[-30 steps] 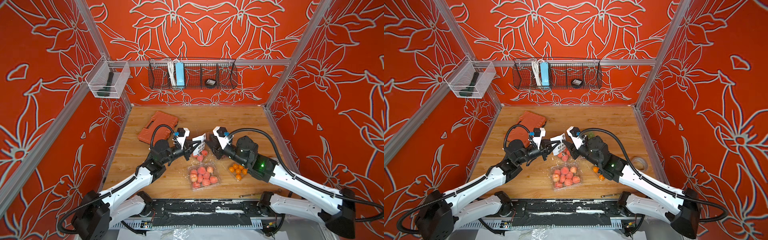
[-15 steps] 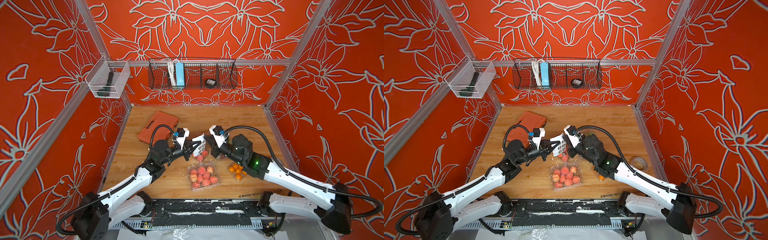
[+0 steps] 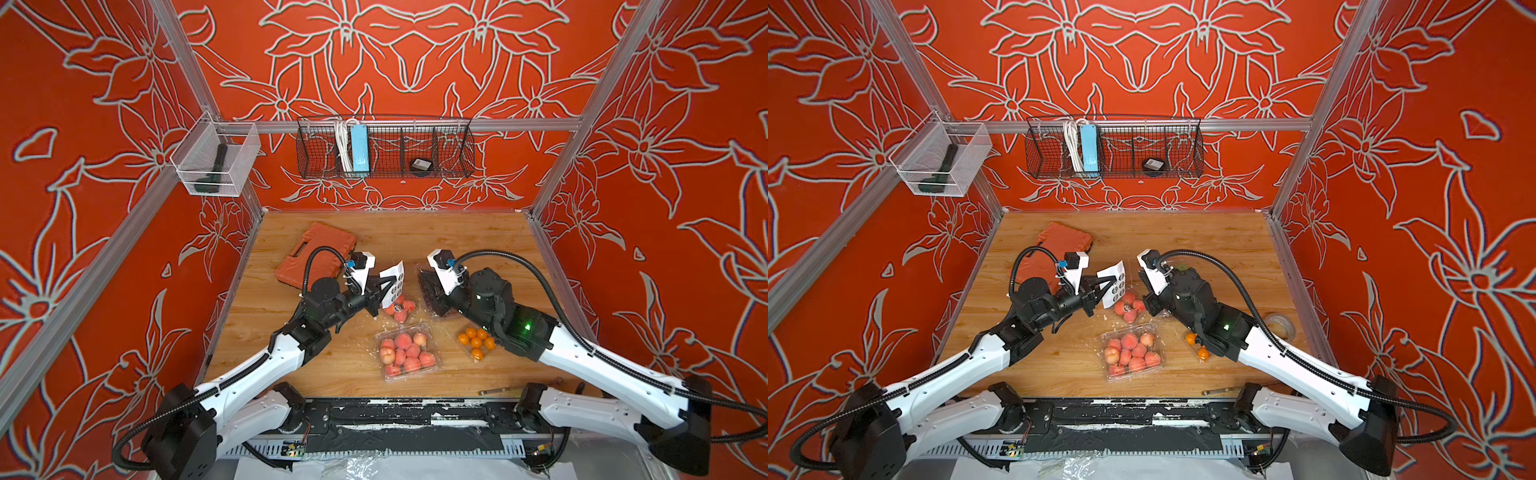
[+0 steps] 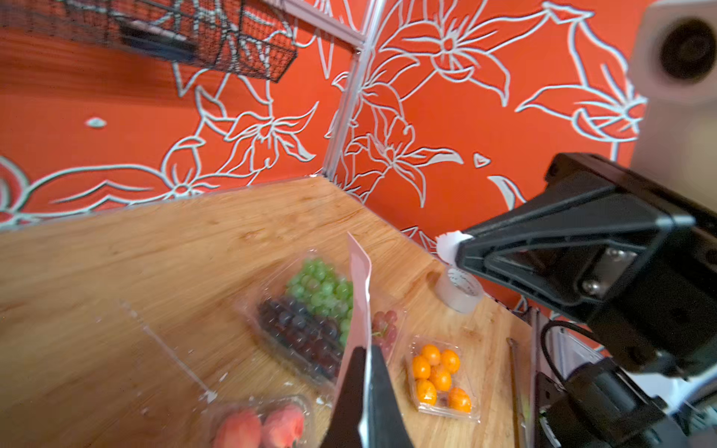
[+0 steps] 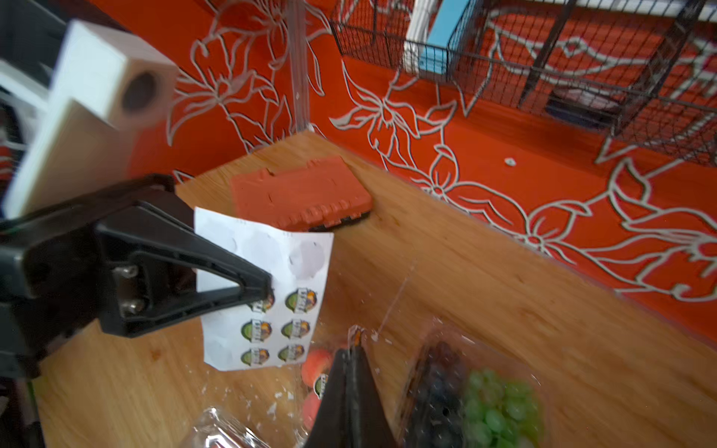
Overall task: Label fruit boxes
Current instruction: Place the label sticker at the center of the board.
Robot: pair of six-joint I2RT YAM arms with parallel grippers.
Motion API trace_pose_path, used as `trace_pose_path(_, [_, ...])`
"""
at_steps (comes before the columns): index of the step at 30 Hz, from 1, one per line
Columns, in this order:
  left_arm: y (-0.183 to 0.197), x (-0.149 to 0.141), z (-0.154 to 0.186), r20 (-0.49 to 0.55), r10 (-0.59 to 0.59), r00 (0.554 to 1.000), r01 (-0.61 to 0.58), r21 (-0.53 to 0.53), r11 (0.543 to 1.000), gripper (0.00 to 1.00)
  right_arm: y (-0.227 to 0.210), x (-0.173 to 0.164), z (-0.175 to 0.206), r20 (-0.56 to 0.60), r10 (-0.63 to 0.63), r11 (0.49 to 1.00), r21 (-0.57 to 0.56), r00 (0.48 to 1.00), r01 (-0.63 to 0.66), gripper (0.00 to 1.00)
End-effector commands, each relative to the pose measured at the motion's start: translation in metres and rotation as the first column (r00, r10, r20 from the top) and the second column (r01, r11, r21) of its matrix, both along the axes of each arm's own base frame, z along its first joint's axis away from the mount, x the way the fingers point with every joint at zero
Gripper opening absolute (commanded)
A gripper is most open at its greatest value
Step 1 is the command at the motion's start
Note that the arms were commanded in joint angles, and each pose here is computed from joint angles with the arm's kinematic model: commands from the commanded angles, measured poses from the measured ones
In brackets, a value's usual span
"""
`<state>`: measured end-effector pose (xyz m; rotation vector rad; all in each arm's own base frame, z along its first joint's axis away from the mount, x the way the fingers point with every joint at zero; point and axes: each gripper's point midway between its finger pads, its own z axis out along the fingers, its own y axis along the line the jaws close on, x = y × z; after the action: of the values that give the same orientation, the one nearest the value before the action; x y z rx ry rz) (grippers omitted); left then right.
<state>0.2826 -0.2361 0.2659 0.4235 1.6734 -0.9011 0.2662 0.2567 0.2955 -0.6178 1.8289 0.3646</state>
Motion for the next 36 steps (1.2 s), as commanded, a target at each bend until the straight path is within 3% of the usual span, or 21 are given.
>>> trace_pose_path(1, [0.033,0.011,-0.019,-0.114,0.192,0.975,-0.192,0.004,0.981,0.00,-0.050,0.014,-0.043,-0.141,-0.255,0.951,-0.214,0.957,0.222,0.00])
trace_pose_path(5, [0.054,0.007,-0.066,-0.265,0.224,0.938,-0.226,0.021,0.974,0.00,-0.093,0.025,-0.092,-0.341,-0.425,0.884,-0.358,0.838,0.302,0.00])
trace_pose_path(10, [0.064,0.002,-0.135,-0.433,0.276,0.858,-0.238,0.140,0.961,0.00,-0.115,0.037,-0.125,-0.420,-0.511,0.838,-0.438,0.750,0.325,0.00])
trace_pose_path(15, [0.077,0.002,-0.161,-0.457,0.355,0.815,-0.295,0.201,0.934,0.00,-0.107,0.045,-0.137,-0.456,-0.501,0.841,-0.456,0.735,0.291,0.00])
trace_pose_path(25, [0.076,0.002,-0.159,-0.444,0.345,0.827,-0.287,0.195,0.938,0.00,-0.097,0.065,-0.160,-0.499,-0.490,0.847,-0.466,0.714,0.255,0.00])
trace_pose_path(36, [0.085,0.010,-0.182,-0.473,0.419,0.775,-0.328,0.266,0.906,0.07,-0.087,0.072,-0.189,-0.595,-0.465,0.868,-0.450,0.656,0.208,0.01])
